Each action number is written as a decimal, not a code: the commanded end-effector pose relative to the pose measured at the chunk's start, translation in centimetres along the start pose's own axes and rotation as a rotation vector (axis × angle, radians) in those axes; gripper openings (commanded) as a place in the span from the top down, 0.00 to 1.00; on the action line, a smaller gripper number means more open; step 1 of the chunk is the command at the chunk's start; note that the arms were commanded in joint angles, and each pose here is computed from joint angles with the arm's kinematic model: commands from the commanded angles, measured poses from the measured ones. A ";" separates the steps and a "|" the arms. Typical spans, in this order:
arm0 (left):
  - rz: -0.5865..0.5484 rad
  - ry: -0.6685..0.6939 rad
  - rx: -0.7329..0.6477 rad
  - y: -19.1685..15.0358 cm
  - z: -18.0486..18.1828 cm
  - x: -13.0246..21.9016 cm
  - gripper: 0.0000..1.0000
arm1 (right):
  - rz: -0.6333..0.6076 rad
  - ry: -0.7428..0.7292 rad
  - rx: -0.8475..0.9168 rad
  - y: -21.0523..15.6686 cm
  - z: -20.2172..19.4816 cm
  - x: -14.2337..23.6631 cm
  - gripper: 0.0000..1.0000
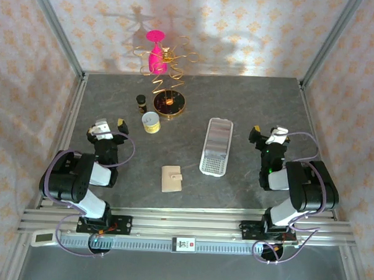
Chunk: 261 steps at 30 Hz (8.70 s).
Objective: Put the credit cards into the card holder
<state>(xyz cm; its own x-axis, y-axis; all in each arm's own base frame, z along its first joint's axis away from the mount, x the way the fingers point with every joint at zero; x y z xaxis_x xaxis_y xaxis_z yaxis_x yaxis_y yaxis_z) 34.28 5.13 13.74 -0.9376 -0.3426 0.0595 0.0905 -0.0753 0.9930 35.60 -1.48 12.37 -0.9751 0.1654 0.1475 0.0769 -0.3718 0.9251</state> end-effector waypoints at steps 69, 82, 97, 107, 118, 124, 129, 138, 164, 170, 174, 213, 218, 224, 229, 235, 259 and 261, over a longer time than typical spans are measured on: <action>0.727 -0.713 0.502 -2.0 -12.8 14.9 0.29 | 0.803 0.187 -0.287 -5.5 23.3 15.4 0.37; 0.786 -0.733 0.486 -4.2 -12.9 17.0 0.40 | 0.893 -0.128 -0.011 -16.2 24.5 16.0 0.76; 0.818 -0.794 0.490 -4.7 -14.5 18.6 0.41 | 0.738 -0.325 0.096 -16.0 20.7 13.7 0.81; 0.843 -0.863 0.501 -4.8 -16.4 20.0 0.44 | 0.686 -0.376 0.077 -14.7 18.6 12.7 0.82; 0.860 -0.865 0.474 -5.4 -17.3 20.4 0.46 | 0.658 -0.424 0.081 -14.1 16.7 12.0 0.82; 0.876 -0.824 0.423 -6.1 -16.9 20.2 0.46 | 0.662 -0.399 0.063 -13.6 16.6 11.9 0.81; 0.878 -0.813 0.411 -6.1 -16.6 20.2 0.49 | 0.724 -0.202 0.047 -12.4 20.3 13.8 0.78; 0.882 -0.827 0.433 -6.2 -16.4 20.7 0.58 | 0.962 0.135 0.021 -15.2 26.9 20.4 0.70; 0.891 -0.759 0.442 -8.0 -15.5 20.4 0.57 | 1.082 0.146 0.164 -21.3 28.0 21.7 0.52; 0.897 -0.753 0.451 -8.4 -15.5 20.4 0.57 | 1.082 0.162 0.133 -21.1 27.8 21.9 0.41; 0.906 -0.770 0.458 -8.4 -15.9 20.5 0.58 | 1.067 0.113 0.163 -21.6 26.8 21.5 0.43; 1.025 -0.772 0.330 -11.6 -17.9 21.0 1.00 | 0.929 0.071 -0.029 -18.0 23.7 20.2 1.00; 1.014 -0.821 0.357 -10.7 -18.5 21.3 1.00 | 0.984 0.168 -0.012 -17.8 26.1 21.2 0.91; 0.994 -0.890 0.432 -9.6 -19.3 21.8 1.00 | 1.016 0.178 0.007 -18.4 27.2 21.5 0.73; 0.965 -0.945 0.486 -8.4 -19.8 22.0 1.00 | 1.045 0.144 0.027 -19.9 27.0 21.3 0.68; 0.923 -0.994 0.532 -7.0 -19.9 22.3 1.00 | 1.044 0.116 0.010 -20.2 26.3 20.8 0.65; 0.778 -0.996 0.597 -3.5 -19.0 21.6 1.00 | 1.064 0.107 0.009 -19.5 24.6 21.2 1.00; 0.769 -0.990 0.598 -3.3 -18.9 21.5 1.00 | 1.042 0.096 0.007 -19.1 24.3 21.0 1.00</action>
<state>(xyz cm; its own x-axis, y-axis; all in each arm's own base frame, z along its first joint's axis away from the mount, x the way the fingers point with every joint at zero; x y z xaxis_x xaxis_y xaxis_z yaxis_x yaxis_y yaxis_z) 19.24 -19.56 7.89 -0.5331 0.7088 0.4620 0.8144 0.2820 0.5072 18.97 33.84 7.19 -0.4310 -0.3950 0.8113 0.8962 -0.2917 0.3341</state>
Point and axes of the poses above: each hand's point on the last joint's axis, 136 mm out from that joint toward the fingers, its own x axis back along the fingers, its own z axis along the line the jaws close on, y = z × x, the point moved 2 cm from there along x, back along the fingers, and after that the axes turned 13 degrees about -x, right-handed, at the moved point
